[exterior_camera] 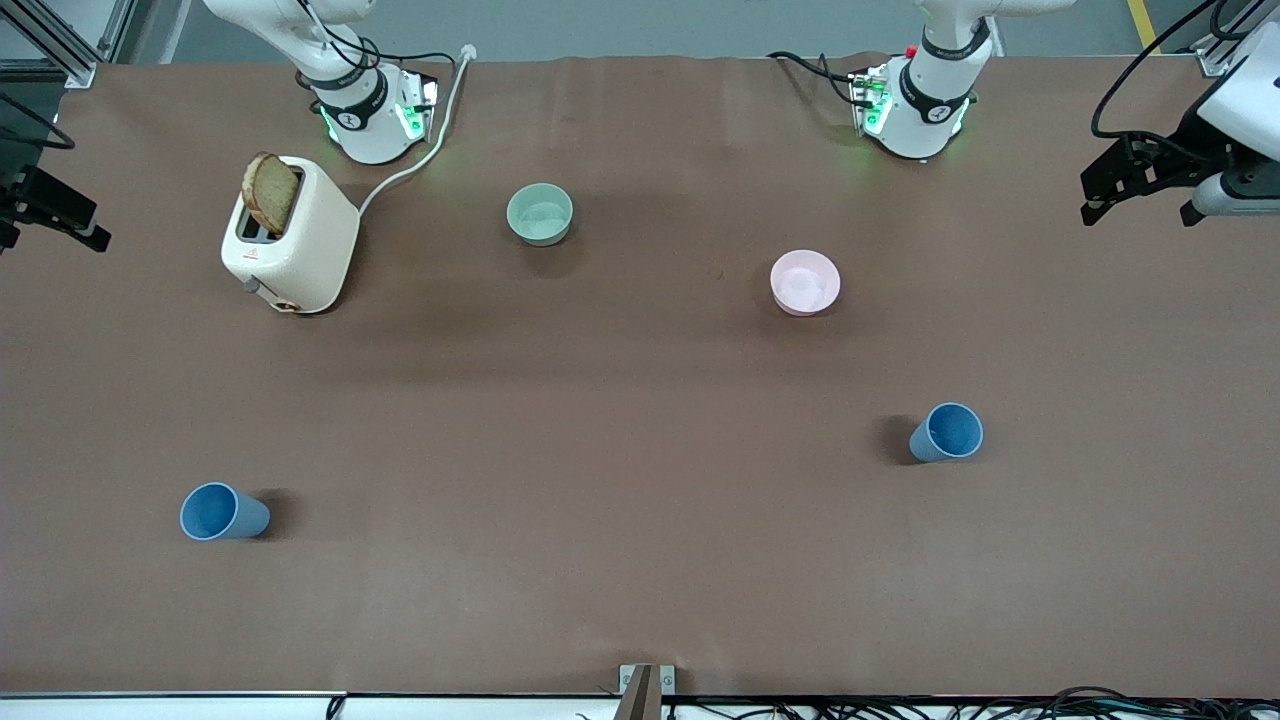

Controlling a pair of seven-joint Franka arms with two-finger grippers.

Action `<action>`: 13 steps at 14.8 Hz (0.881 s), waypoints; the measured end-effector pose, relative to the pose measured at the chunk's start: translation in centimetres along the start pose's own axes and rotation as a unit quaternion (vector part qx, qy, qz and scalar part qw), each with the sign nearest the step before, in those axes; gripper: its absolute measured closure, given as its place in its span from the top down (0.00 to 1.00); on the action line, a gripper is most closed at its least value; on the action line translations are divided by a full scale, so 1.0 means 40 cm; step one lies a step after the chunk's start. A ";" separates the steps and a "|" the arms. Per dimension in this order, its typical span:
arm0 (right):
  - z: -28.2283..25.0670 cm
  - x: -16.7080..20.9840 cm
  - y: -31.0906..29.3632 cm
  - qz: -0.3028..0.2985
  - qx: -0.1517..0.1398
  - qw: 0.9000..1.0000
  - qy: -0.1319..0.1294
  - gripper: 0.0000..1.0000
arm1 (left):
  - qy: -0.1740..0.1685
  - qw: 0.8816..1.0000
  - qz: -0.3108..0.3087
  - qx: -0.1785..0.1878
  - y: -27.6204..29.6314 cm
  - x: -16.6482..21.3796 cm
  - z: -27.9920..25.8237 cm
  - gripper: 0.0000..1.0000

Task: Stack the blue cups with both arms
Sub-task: 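Reach both grippers down toward the two blue cups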

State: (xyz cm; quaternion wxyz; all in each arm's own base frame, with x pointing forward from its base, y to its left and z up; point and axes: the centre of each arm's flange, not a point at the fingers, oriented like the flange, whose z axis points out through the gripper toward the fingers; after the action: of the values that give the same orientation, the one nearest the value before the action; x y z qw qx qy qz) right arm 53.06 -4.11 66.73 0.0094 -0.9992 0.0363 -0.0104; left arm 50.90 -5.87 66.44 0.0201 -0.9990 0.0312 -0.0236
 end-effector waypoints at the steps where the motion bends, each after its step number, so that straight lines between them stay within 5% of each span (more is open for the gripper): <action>1: 0.000 0.000 0.000 0.000 0.000 1.000 0.000 1.00 | 0.001 1.000 0.000 0.000 0.000 0.000 -0.002 1.00; 7: 0.000 0.000 0.001 0.000 0.000 1.000 0.000 1.00 | -0.010 1.000 0.016 -0.002 -0.005 0.074 0.069 1.00; 13: 0.000 0.001 0.008 0.003 0.000 1.000 0.001 1.00 | -0.003 1.000 0.011 -0.007 -0.049 0.278 0.454 1.00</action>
State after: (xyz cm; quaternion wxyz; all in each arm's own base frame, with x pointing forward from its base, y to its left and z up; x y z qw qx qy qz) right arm 53.09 -4.42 66.73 0.0092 -0.9991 0.0391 -0.0116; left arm 62.97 -3.92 48.89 0.0130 -0.9988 0.0419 -0.0203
